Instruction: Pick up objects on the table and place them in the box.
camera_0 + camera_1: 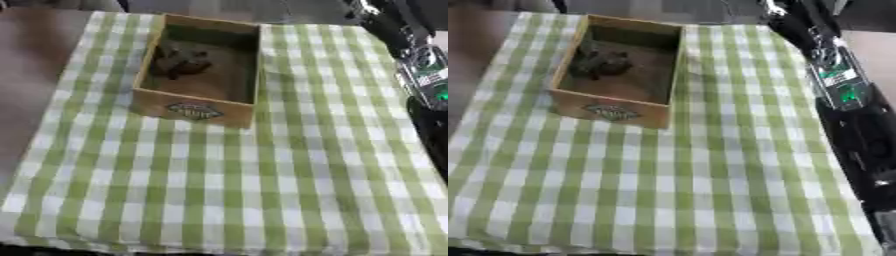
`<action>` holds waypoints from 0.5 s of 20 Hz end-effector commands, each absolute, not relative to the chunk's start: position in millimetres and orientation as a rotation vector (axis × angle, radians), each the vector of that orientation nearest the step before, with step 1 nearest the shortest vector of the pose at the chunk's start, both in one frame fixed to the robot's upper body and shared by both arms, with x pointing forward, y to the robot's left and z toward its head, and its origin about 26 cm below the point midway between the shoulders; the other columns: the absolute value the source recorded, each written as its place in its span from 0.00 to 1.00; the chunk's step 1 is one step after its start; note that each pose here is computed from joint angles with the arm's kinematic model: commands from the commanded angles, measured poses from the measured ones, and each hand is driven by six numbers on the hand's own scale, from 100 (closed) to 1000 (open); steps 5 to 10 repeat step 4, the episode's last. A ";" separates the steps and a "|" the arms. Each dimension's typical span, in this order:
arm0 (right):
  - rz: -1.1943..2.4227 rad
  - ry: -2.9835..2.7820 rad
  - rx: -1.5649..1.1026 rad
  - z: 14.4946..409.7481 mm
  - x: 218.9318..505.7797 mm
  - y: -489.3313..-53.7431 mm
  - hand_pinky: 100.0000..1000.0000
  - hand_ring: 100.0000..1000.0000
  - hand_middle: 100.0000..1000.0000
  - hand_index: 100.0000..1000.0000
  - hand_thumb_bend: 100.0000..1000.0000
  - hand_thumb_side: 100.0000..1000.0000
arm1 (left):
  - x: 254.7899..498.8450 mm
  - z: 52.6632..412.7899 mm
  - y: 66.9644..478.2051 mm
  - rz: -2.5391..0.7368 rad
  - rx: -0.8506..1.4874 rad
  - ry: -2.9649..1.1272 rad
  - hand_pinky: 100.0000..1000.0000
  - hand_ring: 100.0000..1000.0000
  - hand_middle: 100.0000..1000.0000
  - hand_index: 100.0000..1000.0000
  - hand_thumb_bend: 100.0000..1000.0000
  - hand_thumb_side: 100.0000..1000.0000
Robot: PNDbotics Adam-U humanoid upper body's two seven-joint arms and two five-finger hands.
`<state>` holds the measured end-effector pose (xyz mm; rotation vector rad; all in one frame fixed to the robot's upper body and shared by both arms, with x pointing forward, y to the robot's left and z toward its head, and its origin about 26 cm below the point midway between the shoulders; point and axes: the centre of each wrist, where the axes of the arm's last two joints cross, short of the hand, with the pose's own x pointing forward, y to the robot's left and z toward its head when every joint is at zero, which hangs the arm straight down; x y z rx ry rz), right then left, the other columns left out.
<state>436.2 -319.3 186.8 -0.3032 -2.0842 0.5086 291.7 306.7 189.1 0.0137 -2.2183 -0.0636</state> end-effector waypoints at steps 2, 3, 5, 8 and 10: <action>0.466 -2.126 -0.320 203.2 426.8 -334.4 0.62 0.76 0.62 0.85 0.00 0.54 | 289.4 195.9 310.0 -0.077 0.036 -2.235 0.51 0.55 0.47 0.52 0.11 0.58; 0.458 -2.126 -0.314 201.4 424.4 -335.5 0.62 0.76 0.61 0.85 0.00 0.54 | 289.2 195.6 310.4 -0.075 0.038 -2.234 0.51 0.55 0.47 0.52 0.11 0.58; 0.452 -2.128 -0.310 200.4 422.5 -336.0 0.62 0.76 0.61 0.85 0.00 0.54 | 289.1 195.3 310.7 -0.074 0.041 -2.233 0.51 0.56 0.47 0.52 0.11 0.58; 0.452 -2.128 -0.310 200.4 422.5 -336.0 0.62 0.76 0.61 0.85 0.00 0.54 | 289.1 195.3 310.7 -0.074 0.041 -2.233 0.51 0.56 0.47 0.52 0.11 0.58; 0.452 -2.128 -0.310 200.4 422.5 -336.0 0.62 0.76 0.61 0.85 0.00 0.54 | 289.1 195.3 310.7 -0.074 0.041 -2.233 0.51 0.56 0.47 0.52 0.11 0.58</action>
